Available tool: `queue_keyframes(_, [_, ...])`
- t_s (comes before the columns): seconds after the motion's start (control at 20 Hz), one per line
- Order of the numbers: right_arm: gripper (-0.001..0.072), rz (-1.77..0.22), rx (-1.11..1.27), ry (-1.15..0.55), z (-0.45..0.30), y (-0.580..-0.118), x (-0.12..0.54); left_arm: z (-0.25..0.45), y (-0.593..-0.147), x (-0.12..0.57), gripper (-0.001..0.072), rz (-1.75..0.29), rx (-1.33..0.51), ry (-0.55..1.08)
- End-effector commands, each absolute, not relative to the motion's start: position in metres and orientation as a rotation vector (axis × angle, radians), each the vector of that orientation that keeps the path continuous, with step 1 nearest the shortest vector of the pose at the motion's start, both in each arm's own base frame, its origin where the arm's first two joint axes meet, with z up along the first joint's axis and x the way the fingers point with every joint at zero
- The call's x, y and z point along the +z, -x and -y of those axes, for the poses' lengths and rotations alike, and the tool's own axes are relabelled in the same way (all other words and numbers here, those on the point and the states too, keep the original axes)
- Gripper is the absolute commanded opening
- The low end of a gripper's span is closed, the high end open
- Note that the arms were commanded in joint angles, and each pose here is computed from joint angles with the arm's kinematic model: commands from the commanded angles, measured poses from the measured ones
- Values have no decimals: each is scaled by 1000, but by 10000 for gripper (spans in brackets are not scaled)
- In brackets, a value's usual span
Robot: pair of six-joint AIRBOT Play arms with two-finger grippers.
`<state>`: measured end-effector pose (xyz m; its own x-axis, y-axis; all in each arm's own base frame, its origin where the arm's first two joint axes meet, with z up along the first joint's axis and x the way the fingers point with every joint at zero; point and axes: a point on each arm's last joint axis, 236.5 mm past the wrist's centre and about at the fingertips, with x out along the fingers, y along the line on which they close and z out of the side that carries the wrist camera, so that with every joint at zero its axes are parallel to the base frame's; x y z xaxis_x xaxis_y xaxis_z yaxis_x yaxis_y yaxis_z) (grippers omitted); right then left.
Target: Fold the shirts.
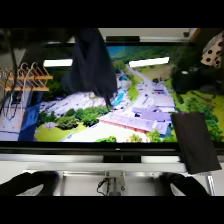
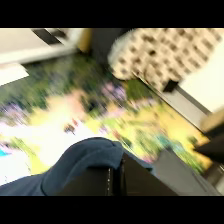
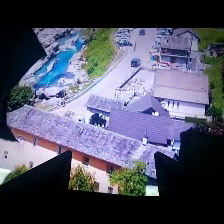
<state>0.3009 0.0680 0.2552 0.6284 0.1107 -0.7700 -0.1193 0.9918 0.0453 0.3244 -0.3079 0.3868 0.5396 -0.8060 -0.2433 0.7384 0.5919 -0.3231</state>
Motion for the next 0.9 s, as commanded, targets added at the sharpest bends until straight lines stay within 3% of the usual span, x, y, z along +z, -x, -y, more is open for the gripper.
queue_keyframes(0.0, [630, -987, 112, -44, -56, -235, 248, 344, -257, 305, 38, -667, -996, 193])
queue_keyframes(0.1, [630, -1045, 100, -39, -54, -228, 224, 367, -254, 233, 39, -810, -971, 215])
queue_keyframes(0.3, [631, -1140, 131, -83, -74, -242, 158, 424, -256, 137, 50, -981, -912, 443])
queue_keyframes(0.35, [632, -1160, 156, -108, -84, -246, 141, 432, -258, 124, 262, -1026, -906, 468])
queue_keyframes(0.4, [632, -1196, 164, -116, -89, -247, 125, 430, -266, 120, 632, -1045, -890, 474])
queue_keyframes(0.45, [633, -1245, 161, -110, -90, -243, 112, 417, -276, 122, 715, -1068, -871, 468])
queue_keyframes(0.55, [636, -1347, 168, -37, -83, -229, 98, 348, -292, 122, 712, -1159, -838, 278])
queue_keyframes(0.6, [677, -1377, 149, 0, -75, -225, 94, 287, -296, 106, 703, -1260, -728, 141])
queue_keyframes(0.7, [677, -1404, 113, 28, -65, -222, 86, 177, -288, 71, 704, -1465, -465, -3])
queue_keyframes(0.85, [677, -1469, 166, -25, -83, -216, 48, 154, -239, 19, 704, -1629, -464, 169])
